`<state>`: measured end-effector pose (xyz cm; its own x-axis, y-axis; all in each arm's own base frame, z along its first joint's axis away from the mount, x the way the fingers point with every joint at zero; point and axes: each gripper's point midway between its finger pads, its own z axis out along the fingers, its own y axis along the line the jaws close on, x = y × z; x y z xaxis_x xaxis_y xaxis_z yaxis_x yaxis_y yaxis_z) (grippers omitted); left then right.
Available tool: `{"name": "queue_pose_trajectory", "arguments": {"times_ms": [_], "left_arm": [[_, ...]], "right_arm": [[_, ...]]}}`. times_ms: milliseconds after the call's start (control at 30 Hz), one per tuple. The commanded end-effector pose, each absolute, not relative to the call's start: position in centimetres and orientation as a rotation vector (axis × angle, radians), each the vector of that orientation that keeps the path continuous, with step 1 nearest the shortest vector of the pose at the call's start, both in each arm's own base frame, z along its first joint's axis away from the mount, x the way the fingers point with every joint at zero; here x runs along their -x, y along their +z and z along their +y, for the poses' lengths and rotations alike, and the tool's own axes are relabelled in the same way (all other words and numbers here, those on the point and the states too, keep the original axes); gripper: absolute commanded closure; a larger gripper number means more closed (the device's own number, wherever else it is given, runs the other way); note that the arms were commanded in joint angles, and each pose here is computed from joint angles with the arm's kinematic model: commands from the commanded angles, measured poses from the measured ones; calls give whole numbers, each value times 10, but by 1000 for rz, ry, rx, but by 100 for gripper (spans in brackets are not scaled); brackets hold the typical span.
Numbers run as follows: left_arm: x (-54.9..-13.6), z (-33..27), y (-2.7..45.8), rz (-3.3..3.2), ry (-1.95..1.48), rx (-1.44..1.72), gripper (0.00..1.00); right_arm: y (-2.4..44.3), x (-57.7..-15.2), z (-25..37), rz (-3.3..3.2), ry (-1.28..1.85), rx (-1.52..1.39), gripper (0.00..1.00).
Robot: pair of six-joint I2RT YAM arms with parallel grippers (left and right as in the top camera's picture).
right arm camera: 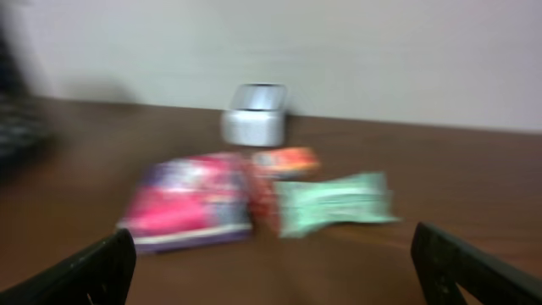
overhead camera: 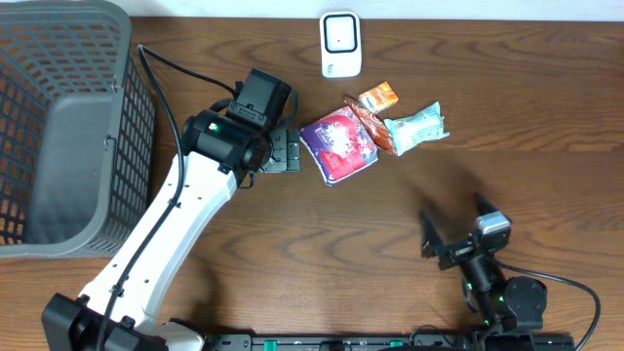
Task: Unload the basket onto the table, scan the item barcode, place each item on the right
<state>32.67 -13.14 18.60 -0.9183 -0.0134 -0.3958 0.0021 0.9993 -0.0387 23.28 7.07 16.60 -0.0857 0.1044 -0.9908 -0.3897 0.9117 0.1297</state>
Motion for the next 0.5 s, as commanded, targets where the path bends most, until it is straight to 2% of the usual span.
{"name": "queue_pose_trajectory", "arguments": {"times_ms": [0, 233, 467], "left_arm": [[-327, -127, 185, 2733, -25, 20, 2], [-326, -127, 185, 2734, -25, 20, 2], [-326, -127, 185, 2734, -25, 20, 2]], "right_arm": [[176, -206, 114, 1610, 843, 268, 1], [184, -202, 118, 1656, 1134, 28, 1], [184, -210, 109, 1662, 1203, -171, 1]]}}
